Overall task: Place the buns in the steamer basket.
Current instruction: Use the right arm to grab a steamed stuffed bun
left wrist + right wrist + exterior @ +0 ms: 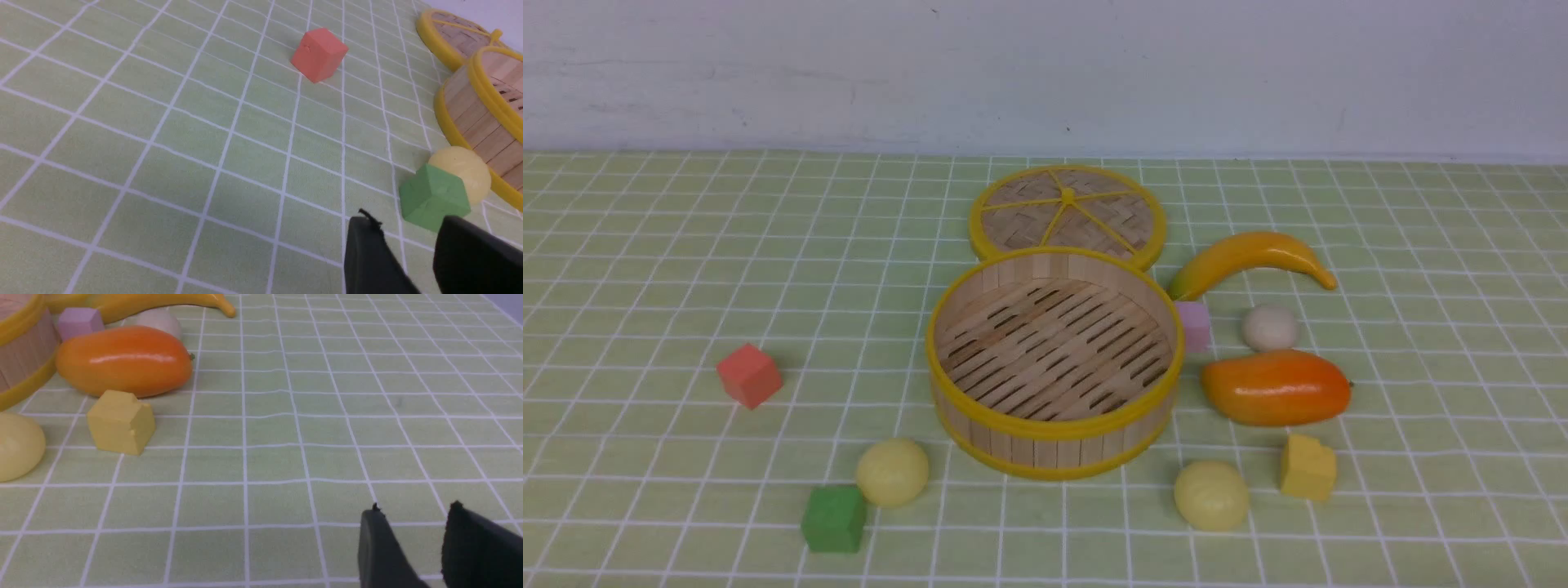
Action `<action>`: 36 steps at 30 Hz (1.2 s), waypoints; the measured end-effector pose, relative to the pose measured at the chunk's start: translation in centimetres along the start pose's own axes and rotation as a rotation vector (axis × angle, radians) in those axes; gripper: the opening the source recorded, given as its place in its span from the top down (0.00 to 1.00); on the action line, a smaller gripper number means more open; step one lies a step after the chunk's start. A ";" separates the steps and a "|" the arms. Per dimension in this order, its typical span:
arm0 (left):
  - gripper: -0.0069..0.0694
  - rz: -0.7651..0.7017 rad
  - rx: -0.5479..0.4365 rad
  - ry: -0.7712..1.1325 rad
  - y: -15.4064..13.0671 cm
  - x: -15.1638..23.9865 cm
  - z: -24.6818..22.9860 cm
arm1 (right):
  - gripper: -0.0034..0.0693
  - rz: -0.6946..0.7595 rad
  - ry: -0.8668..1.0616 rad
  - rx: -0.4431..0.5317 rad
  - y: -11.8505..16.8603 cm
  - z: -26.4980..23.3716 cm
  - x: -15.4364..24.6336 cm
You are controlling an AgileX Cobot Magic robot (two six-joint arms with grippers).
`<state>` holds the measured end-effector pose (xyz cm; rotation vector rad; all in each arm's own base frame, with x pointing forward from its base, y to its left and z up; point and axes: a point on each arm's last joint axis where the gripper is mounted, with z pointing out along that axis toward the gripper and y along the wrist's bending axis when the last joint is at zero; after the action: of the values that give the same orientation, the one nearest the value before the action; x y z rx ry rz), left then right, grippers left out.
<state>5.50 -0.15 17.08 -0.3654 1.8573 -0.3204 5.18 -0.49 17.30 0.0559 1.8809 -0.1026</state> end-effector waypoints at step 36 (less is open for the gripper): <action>0.60 0.015 0.124 -0.236 -1.1 -2.1 -0.3 | 0.62 -0.037 -0.038 0.018 -0.1 0.1 -0.2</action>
<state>5.92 -0.31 19.45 -0.2913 1.6005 -0.3643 5.30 -0.64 17.44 0.0308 1.8436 -0.1447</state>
